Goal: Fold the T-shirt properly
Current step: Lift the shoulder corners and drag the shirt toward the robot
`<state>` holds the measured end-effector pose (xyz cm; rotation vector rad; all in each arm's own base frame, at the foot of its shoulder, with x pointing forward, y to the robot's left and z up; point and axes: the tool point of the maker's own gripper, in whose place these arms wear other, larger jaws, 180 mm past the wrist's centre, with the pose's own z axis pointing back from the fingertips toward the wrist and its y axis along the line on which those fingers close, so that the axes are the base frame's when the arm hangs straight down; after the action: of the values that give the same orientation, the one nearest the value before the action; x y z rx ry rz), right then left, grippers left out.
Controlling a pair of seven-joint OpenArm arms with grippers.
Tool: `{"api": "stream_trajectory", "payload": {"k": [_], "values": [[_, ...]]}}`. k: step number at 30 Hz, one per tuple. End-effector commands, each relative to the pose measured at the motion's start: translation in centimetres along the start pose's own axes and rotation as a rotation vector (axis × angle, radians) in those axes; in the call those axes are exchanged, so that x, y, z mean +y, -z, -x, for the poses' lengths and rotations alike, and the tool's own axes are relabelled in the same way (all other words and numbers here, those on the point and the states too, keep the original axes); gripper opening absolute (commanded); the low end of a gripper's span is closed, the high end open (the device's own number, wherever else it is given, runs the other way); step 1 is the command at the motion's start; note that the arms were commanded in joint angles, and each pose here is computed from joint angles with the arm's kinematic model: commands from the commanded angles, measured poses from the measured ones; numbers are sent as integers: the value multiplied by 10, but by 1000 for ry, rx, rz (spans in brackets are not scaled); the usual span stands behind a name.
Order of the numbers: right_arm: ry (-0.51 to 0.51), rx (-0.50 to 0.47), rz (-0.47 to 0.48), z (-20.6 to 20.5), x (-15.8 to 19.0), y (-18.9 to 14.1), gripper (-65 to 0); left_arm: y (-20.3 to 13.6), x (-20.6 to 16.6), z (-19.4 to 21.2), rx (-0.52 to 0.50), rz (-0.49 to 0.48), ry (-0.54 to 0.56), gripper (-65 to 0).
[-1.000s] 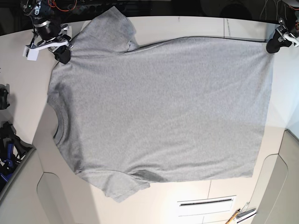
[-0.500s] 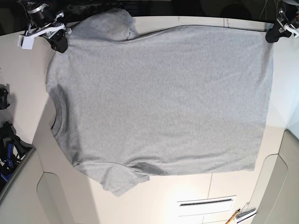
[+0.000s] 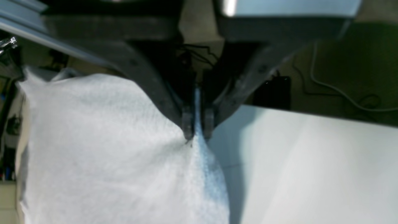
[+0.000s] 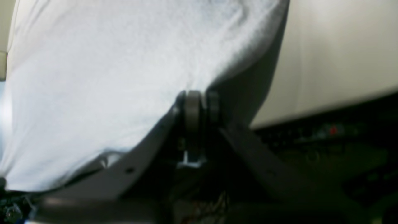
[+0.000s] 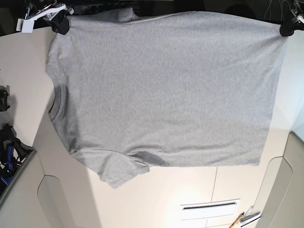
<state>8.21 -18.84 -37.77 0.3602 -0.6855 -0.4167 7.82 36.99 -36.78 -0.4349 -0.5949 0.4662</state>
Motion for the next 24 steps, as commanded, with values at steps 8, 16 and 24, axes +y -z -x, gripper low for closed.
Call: {"api": "stream_trajectory", "payload": {"k": [8,16,24], "values": [[-16,-12,-48,-4,13,-14,-650,-19,-5,-26,-68,-1,44,-650],[-135,-131,-107,-54,42,10,-650,19,-38,-53,-120,116,83,-650],[-308,-134,-138,-74,69,43,-650,57,-56,-69,-123,116,191,-650]]}}
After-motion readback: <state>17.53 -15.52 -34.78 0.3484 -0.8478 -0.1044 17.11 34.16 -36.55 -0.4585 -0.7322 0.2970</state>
